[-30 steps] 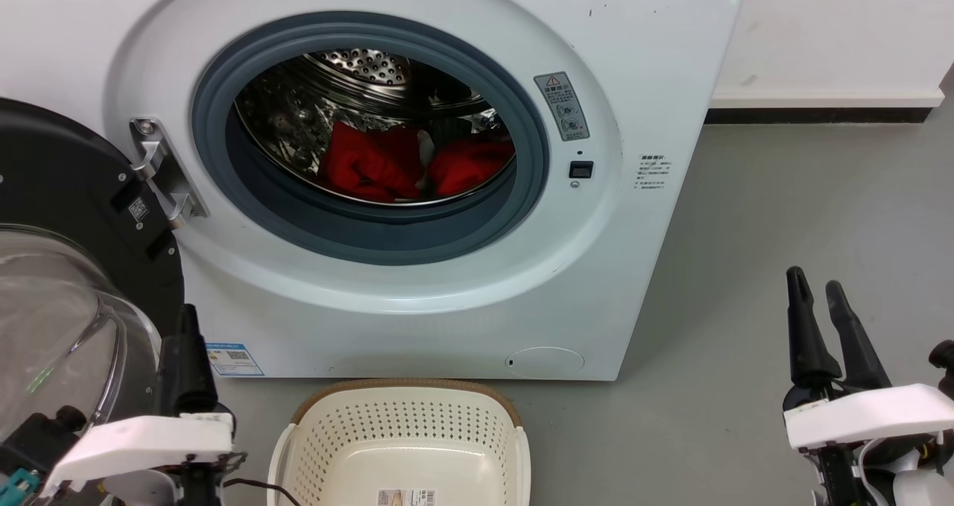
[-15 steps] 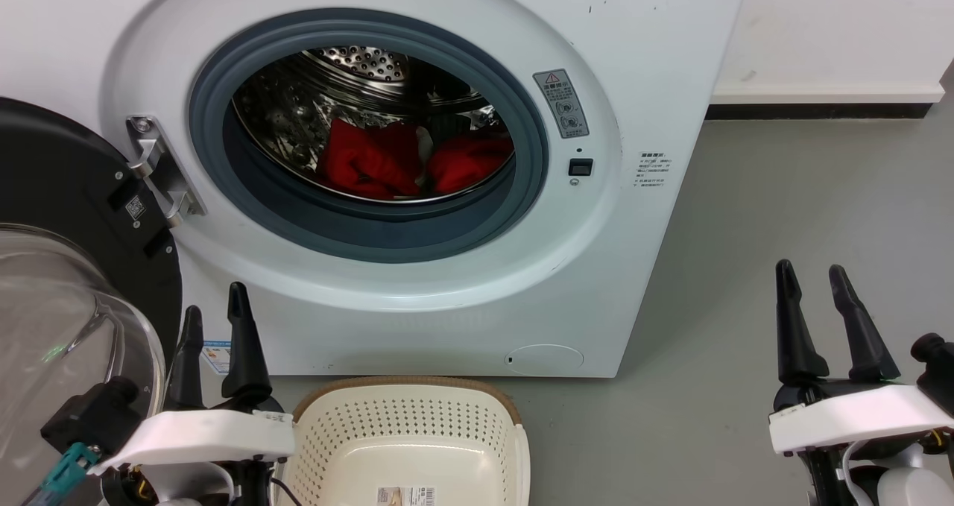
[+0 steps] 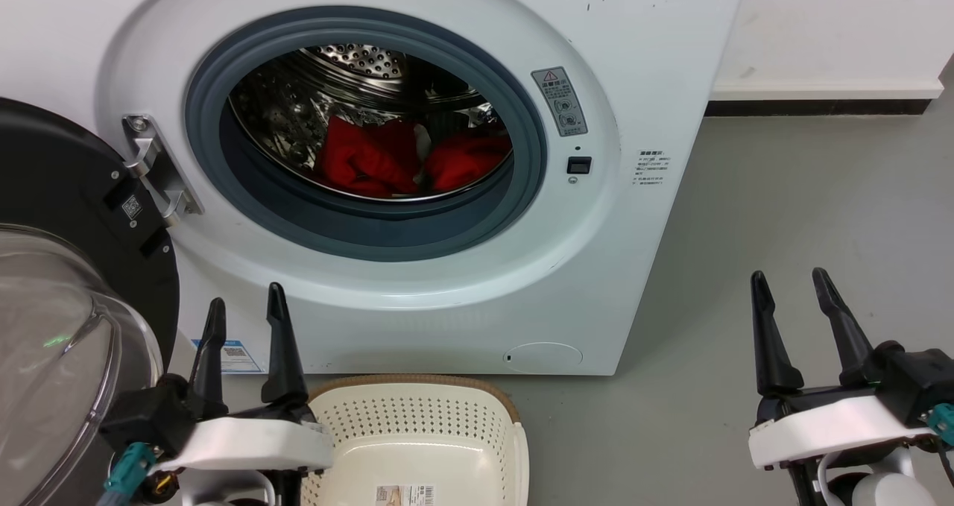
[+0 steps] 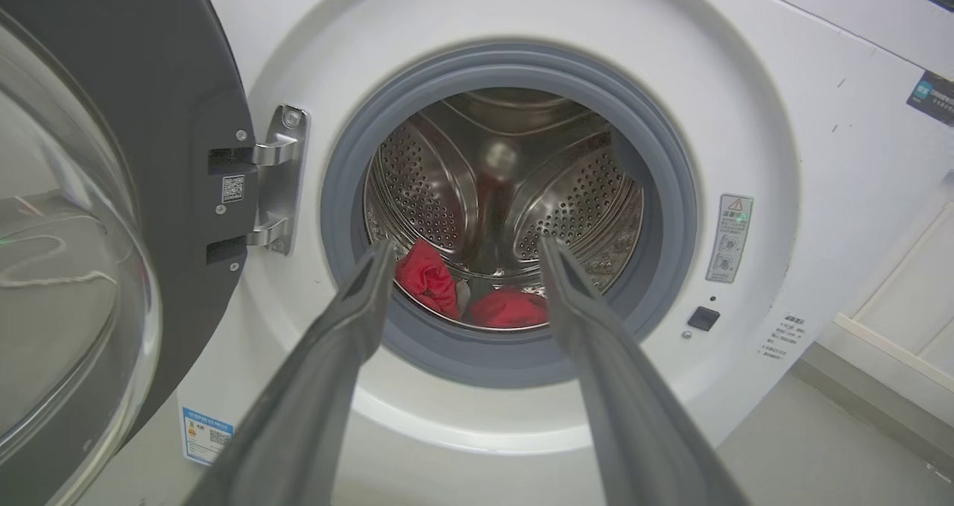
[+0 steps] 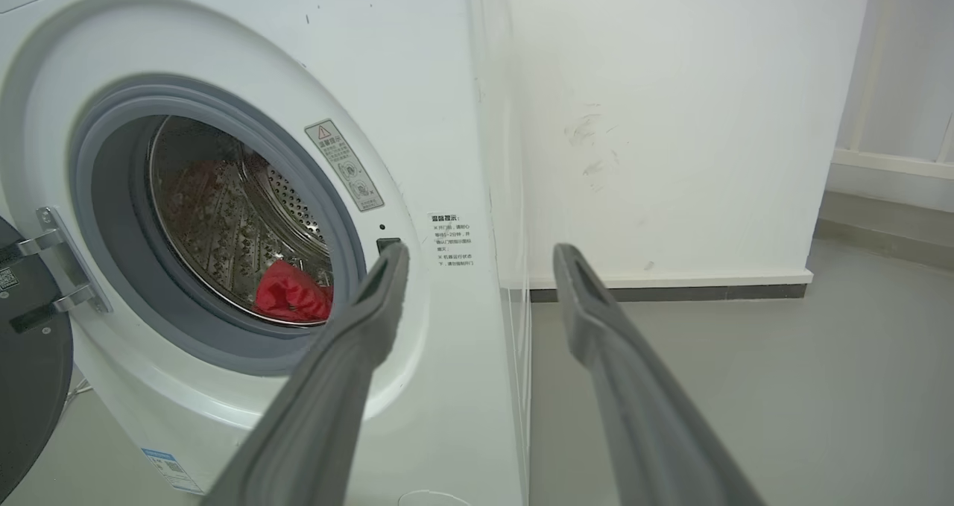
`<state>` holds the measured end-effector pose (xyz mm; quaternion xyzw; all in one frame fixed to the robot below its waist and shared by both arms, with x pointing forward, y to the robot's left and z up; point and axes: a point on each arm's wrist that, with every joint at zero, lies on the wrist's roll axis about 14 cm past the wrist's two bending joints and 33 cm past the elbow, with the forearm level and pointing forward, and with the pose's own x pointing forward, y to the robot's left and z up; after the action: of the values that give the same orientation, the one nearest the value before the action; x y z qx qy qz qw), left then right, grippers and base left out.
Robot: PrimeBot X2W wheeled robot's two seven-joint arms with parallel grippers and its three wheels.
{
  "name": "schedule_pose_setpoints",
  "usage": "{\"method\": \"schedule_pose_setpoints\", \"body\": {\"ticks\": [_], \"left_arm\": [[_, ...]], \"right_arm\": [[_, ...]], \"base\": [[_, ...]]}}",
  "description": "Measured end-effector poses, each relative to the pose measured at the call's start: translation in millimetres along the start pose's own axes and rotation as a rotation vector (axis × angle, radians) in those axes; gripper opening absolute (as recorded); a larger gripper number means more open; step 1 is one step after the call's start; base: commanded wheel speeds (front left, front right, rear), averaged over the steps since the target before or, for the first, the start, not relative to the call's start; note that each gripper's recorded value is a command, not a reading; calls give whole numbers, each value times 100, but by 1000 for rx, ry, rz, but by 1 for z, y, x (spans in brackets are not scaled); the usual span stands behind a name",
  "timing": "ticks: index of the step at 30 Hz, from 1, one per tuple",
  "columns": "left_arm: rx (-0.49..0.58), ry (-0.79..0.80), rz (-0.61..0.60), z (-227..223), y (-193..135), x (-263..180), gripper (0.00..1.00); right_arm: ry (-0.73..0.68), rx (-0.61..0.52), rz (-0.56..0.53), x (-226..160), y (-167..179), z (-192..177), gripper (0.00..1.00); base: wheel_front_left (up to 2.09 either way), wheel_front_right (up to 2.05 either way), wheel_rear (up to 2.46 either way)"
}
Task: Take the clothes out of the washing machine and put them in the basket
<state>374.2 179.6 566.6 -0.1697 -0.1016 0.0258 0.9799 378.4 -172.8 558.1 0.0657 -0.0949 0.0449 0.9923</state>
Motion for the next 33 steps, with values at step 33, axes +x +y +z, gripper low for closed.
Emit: {"method": "schedule_pose_setpoints", "body": {"ticks": [33], "left_arm": [[306, 110, -131, -51, -13, -23, 100]], "right_arm": [[111, -172, 39, -17, 3, -42, 100]], "base": [[0, 0, 0]]}}
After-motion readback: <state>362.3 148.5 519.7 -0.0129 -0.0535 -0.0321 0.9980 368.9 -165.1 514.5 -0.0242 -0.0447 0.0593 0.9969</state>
